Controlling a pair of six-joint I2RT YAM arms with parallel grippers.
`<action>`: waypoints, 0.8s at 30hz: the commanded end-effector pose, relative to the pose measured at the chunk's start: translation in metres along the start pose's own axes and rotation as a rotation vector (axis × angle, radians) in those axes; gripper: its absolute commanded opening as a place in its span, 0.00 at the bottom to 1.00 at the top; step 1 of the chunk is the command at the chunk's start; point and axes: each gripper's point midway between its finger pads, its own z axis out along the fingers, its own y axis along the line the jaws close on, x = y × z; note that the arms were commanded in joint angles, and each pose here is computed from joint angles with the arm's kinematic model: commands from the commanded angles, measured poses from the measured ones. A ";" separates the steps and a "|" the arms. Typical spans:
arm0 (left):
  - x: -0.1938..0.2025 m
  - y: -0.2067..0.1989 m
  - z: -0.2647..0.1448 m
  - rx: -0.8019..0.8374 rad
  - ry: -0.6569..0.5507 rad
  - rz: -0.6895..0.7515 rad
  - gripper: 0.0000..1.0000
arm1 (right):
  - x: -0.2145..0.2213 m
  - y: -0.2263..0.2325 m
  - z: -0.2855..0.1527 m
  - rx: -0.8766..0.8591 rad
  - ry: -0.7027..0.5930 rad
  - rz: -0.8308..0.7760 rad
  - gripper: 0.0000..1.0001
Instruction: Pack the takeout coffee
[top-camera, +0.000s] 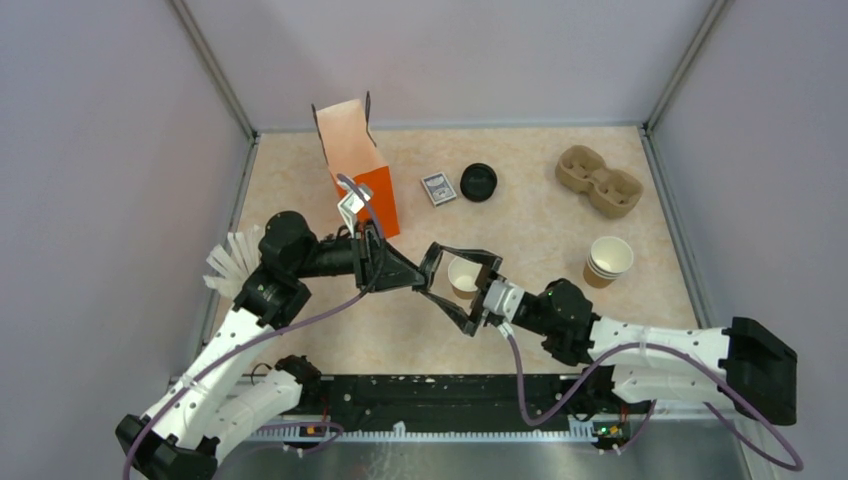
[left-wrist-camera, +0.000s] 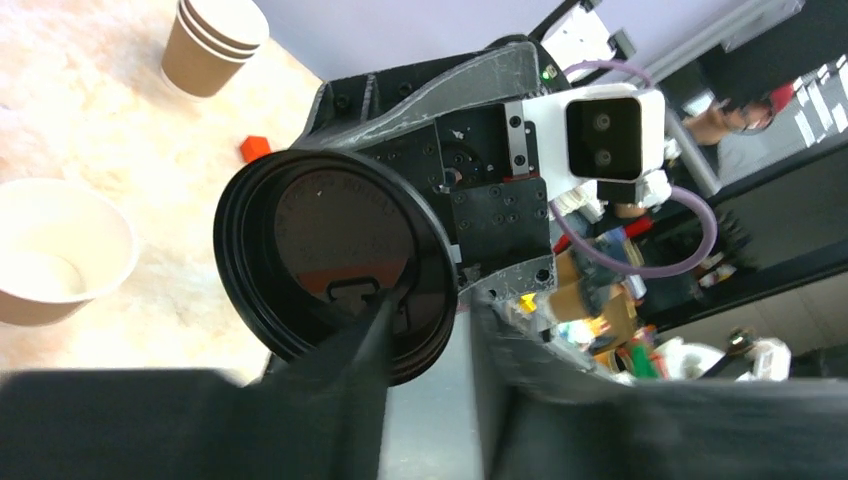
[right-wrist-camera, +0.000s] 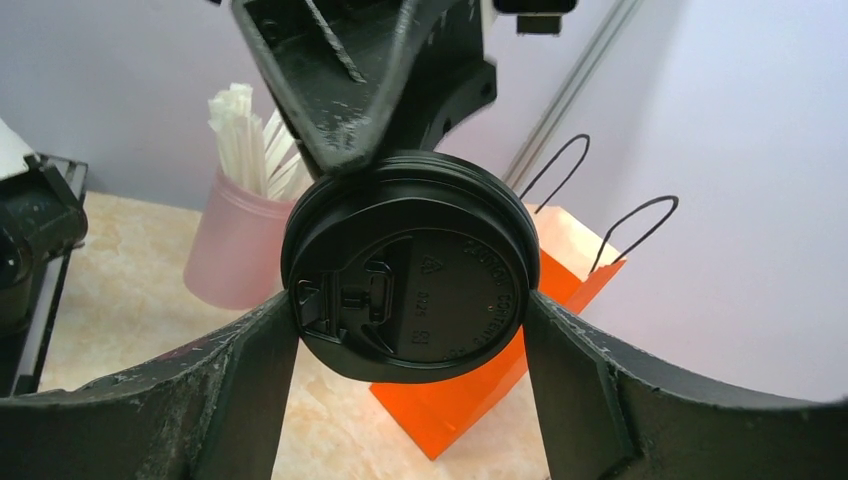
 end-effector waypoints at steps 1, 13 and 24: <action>-0.005 -0.004 -0.001 0.000 -0.020 0.062 0.55 | -0.028 -0.012 -0.003 0.050 -0.072 0.071 0.71; -0.052 0.062 -0.026 -0.511 -0.155 0.183 0.99 | 0.051 -0.029 -0.051 0.335 0.469 0.442 0.71; -0.068 0.125 -0.084 -0.960 -0.210 0.349 0.99 | 0.084 -0.038 -0.079 0.462 0.956 0.505 0.74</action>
